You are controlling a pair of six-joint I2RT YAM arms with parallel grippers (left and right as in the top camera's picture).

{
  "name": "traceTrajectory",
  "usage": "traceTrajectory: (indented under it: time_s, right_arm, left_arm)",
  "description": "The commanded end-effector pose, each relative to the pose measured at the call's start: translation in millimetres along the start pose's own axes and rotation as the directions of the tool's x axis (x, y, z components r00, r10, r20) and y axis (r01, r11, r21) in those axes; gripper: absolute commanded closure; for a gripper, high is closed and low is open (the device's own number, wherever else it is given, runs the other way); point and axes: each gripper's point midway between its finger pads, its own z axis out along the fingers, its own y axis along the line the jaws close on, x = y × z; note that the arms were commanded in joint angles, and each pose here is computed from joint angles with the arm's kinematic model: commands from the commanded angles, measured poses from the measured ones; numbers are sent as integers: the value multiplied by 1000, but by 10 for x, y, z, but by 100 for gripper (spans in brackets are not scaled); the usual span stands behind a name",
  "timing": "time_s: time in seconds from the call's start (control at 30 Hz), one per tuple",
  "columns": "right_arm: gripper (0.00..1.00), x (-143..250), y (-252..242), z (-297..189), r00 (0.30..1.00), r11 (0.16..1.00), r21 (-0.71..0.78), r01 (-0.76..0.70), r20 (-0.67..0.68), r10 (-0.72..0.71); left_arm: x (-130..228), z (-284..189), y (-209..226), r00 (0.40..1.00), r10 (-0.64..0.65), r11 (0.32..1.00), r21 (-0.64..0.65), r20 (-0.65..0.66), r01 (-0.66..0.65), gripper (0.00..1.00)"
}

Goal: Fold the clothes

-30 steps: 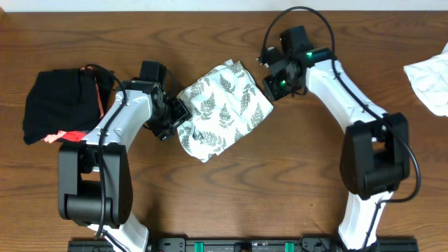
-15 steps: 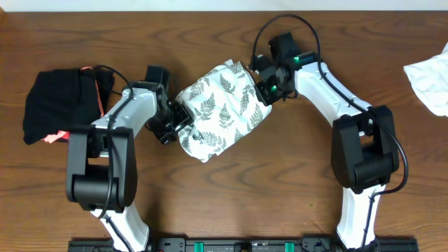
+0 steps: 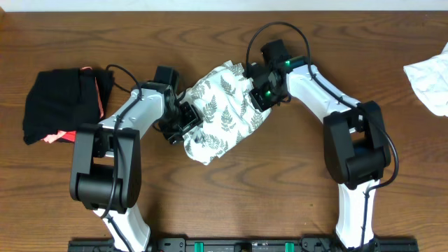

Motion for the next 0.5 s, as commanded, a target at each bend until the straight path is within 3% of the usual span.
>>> traceTrajectory:
  time_s: [0.0, 0.2, 0.27, 0.4, 0.47]
  right_arm:
    - [85, 67, 47, 121, 999, 1000, -25, 13, -29, -14]
    - [84, 66, 49, 122, 999, 1000, -25, 14, -29, -14]
    - [84, 69, 50, 122, 999, 1000, -25, 13, -30, -14]
    - [84, 73, 51, 122, 999, 1000, -26, 13, -32, -13]
    - [84, 69, 50, 122, 999, 1000, -25, 13, -30, -14]
  left_arm:
    - [115, 66, -7, 994, 66, 996, 62, -87, -61, 35]
    - [16, -141, -64, 984, 173, 974, 152, -39, -165, 35]
    - [-46, -243, -18, 988, 154, 978, 144, -7, -151, 35]
    - [-74, -391, 307, 999, -19, 1000, -11, 39, 20, 35]
    - [-38, -430, 324, 999, -21, 999, -25, 40, 23, 35]
